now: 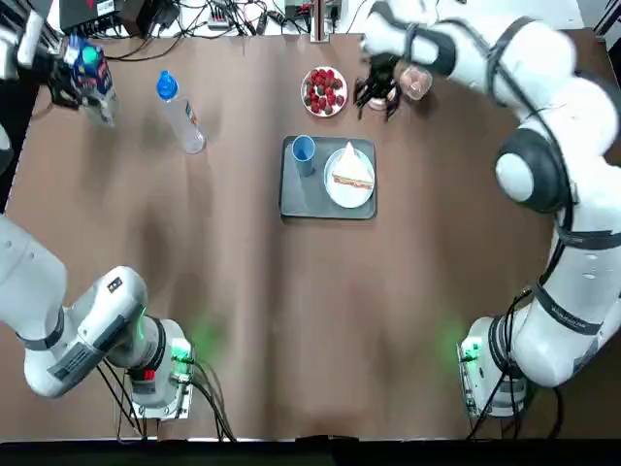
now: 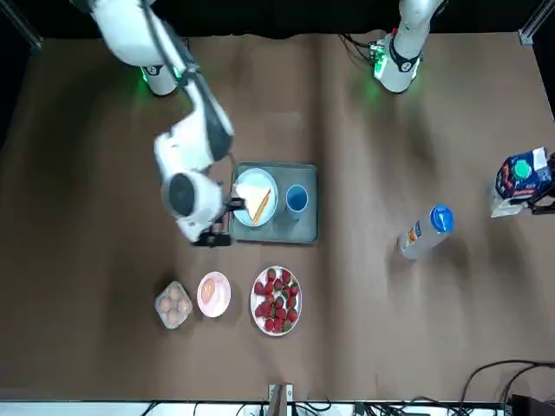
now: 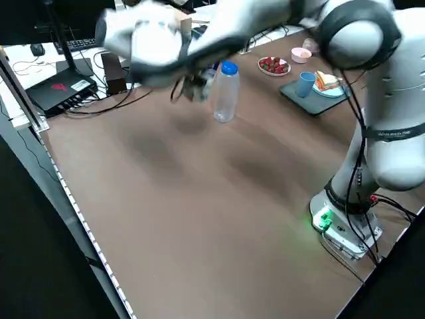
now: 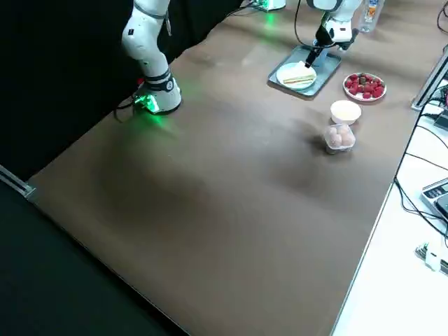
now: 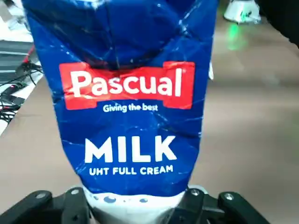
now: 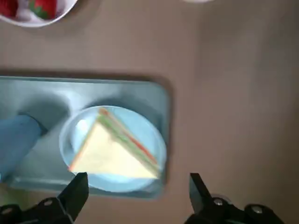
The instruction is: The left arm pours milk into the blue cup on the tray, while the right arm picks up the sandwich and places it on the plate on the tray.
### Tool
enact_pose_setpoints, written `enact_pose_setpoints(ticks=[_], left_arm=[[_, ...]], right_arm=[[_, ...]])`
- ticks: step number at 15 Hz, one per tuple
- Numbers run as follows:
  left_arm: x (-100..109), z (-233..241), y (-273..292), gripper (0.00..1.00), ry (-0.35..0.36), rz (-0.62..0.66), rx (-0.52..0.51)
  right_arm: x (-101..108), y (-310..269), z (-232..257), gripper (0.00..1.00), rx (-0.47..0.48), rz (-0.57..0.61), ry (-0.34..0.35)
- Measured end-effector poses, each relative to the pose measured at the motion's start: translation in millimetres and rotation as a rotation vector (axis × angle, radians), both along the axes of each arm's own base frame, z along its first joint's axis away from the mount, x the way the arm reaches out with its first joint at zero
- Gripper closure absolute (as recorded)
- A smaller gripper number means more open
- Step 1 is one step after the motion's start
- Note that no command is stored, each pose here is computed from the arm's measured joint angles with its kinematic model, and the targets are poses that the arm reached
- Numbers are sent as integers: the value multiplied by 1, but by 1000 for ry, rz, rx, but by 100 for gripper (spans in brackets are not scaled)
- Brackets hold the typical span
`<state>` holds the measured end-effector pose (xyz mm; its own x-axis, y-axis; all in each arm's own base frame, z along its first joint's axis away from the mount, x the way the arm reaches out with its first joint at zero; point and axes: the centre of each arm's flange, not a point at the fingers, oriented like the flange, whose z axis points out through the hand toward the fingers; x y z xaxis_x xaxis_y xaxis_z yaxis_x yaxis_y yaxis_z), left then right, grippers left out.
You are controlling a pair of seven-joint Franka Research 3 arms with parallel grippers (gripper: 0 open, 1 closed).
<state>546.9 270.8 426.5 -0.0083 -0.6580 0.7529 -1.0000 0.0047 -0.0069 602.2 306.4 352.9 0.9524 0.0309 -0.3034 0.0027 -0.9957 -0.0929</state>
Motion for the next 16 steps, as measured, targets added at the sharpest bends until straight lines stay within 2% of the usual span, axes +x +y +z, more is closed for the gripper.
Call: enact_pose_setpoints(ticks=[3,7,11,13,16], left_arm=[[-1,76,-74,44,49,-14,135],[-4,113,-179,43,168,-18,268],[-2,120,-277,43,224,-7,485],[-3,110,-325,43,244,12,584],[-10,81,-385,42,255,44,664]], right_arm=[[18,-98,34,4,39,57,61],[24,-193,85,2,24,117,28],[15,-244,146,0,23,68,-55],[7,-260,178,0,-17,62,-107],[-10,-268,225,0,-45,63,-183]])
